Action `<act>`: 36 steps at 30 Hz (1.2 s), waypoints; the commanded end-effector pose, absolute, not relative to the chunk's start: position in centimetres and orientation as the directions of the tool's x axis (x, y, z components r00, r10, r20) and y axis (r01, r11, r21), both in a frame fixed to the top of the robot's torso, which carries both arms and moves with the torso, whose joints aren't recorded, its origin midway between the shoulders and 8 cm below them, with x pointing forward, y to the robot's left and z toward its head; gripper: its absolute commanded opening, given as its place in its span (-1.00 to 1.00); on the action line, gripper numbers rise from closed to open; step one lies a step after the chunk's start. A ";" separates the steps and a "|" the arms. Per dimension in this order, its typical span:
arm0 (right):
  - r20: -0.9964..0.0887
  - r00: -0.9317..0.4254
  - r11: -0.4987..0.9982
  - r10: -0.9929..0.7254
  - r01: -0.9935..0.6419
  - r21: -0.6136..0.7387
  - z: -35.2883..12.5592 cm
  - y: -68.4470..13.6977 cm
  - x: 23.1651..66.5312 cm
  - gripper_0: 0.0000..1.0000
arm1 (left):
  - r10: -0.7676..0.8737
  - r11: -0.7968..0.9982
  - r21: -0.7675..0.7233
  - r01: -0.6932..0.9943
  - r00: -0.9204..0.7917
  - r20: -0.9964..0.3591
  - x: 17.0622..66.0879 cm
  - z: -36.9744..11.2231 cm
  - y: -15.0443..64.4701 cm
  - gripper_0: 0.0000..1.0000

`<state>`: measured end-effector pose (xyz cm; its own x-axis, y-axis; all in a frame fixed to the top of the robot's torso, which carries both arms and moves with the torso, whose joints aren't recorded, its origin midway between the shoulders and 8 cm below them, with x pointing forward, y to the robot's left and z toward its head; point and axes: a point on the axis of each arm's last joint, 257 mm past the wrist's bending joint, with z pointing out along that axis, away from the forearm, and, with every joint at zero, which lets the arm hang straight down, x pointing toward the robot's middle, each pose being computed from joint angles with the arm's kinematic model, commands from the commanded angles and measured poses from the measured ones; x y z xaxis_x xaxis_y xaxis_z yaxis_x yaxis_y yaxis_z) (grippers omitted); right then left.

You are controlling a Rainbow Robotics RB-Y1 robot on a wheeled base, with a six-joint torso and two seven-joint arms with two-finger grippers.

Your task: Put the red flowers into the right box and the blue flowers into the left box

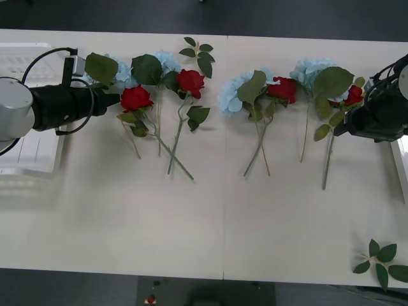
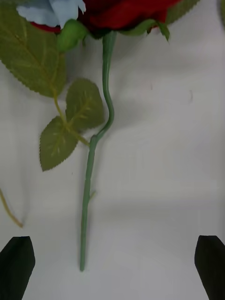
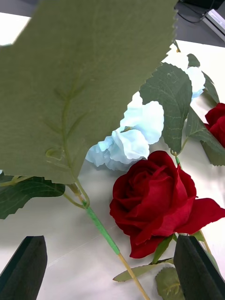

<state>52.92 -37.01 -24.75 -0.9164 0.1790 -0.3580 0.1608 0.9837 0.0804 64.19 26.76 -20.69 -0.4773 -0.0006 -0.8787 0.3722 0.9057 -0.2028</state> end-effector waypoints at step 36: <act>-0.588 -0.780 0.977 0.213 0.190 0.102 -28.9 -35.4 62.1 1.00 | -0.040 0.955 -0.160 0.248 -0.427 -0.903 68.3 -18.4 30.2 0.58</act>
